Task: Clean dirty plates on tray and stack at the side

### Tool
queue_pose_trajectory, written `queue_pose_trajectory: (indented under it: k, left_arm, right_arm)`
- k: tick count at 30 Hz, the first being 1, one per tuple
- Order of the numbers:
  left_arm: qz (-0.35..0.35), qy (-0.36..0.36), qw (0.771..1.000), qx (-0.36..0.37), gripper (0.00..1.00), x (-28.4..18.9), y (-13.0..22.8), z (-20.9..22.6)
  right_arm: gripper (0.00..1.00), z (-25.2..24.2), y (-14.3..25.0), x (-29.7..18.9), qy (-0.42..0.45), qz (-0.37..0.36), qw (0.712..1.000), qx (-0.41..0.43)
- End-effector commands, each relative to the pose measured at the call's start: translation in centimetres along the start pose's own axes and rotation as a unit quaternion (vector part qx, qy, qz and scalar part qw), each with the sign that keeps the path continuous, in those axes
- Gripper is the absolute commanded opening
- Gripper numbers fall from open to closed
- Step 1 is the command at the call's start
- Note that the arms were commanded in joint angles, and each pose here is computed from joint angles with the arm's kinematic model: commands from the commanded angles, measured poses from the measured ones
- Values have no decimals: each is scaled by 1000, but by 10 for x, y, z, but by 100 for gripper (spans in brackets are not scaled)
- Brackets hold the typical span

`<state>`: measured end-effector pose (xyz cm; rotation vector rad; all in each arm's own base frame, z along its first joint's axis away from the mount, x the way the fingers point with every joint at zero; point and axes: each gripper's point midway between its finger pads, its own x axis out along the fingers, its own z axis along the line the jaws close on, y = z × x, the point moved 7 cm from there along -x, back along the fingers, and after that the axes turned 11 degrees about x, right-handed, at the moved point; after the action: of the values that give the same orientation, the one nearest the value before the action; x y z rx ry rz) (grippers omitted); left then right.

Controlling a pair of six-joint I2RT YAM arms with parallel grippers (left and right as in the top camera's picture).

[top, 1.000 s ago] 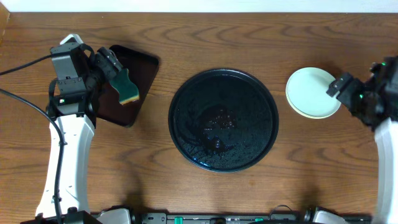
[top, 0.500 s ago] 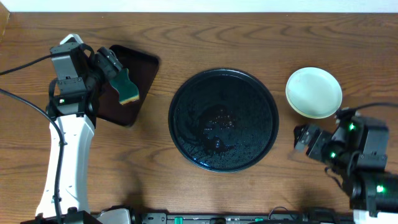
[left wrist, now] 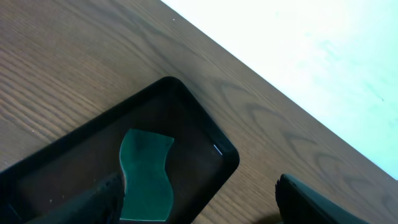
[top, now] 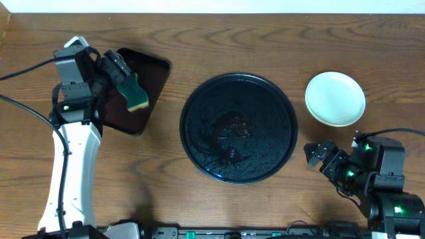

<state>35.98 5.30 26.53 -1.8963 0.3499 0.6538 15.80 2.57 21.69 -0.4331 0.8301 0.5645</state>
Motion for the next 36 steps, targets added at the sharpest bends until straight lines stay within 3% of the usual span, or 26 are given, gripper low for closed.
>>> queue_pose_trajectory:
  k: [1, 10, 20, 29, 36]
  left_arm:
    - [-3, 4, 1000, 2, 79, -1, -4, -1]
    - [-3, 4, 1000, 2, 79, -1, -4, -1]
    - [-3, 4, 1000, 2, 79, -1, -4, -1]
    - [-3, 4, 1000, 2, 79, -1, -4, -1]
    - [-3, 4, 1000, 2, 79, -1, -4, -1]
  right_arm:
    - [99, -1, 0, 1, 7, -6, 1000, 9]
    - [99, -4, -6, 1, 20, -39, 999, -7]
    - [99, -10, -6, 16, -75, -107, 989, -73]
    - [99, -9, -1, 30, -246, -194, 939, -141]
    - [99, -14, -3, 40, -301, -250, 906, -163]
